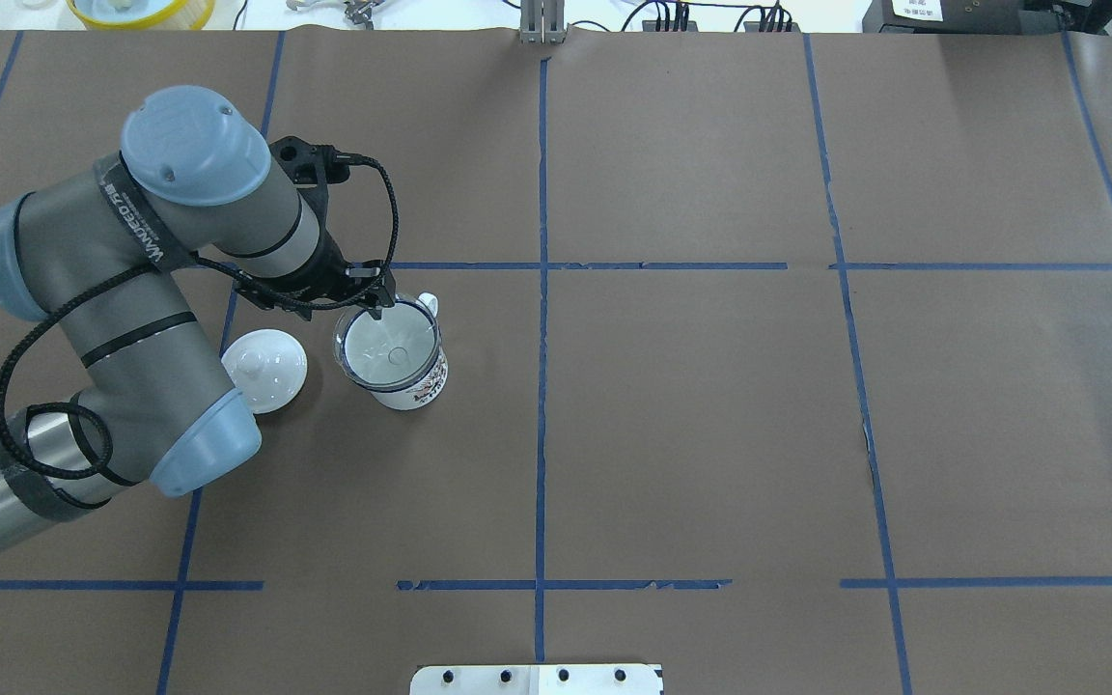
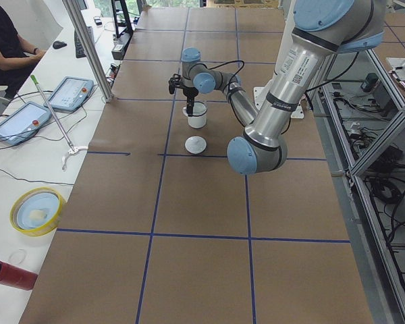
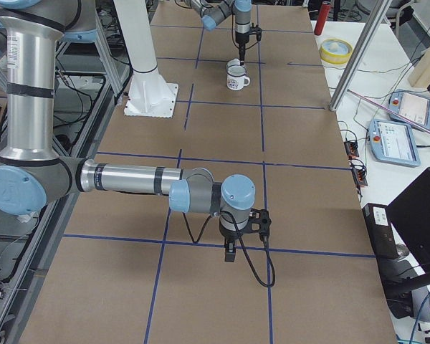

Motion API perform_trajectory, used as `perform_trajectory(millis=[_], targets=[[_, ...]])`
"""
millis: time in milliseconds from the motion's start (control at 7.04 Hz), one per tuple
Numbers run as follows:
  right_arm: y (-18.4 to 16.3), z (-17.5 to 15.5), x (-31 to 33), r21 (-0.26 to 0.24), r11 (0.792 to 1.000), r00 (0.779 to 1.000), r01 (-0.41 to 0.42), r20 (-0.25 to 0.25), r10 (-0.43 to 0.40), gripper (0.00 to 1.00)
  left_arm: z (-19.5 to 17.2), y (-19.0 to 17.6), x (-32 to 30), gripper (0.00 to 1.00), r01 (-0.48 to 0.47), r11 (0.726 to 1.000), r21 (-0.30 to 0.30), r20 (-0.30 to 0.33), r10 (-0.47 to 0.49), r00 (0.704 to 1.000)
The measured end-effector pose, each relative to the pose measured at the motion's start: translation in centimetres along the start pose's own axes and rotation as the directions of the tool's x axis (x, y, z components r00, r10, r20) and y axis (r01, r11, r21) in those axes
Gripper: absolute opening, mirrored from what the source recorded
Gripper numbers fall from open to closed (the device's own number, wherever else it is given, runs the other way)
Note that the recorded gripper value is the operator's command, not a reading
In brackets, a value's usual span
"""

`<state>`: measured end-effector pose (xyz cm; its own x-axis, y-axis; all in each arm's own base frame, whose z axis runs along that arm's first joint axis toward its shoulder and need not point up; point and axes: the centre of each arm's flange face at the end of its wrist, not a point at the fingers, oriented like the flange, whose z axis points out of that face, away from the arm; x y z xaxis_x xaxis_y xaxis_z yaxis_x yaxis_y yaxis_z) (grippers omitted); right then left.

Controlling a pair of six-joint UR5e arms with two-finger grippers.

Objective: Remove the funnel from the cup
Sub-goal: 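Lower the left gripper and close it on the funnel's rim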

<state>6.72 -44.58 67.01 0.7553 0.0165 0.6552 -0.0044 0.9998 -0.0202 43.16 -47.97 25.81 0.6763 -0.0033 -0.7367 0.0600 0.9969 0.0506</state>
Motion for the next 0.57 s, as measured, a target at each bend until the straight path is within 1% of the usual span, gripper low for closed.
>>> perform_trajectory(millis=[426,569], targets=[[-0.01,-0.03,-0.02,0.001,1.0,1.0,0.001,0.0,-0.001,1.0,0.87,0.21,-0.6,0.18,-0.007,1.0,0.0,0.011,0.007,1.0],[-0.02,-0.04,-0.04,0.001,1.0,1.0,0.001,0.0,-0.001,1.0,1.01,0.25,-0.8,0.13,-0.009,1.0,0.0,0.014,0.009,1.0]])
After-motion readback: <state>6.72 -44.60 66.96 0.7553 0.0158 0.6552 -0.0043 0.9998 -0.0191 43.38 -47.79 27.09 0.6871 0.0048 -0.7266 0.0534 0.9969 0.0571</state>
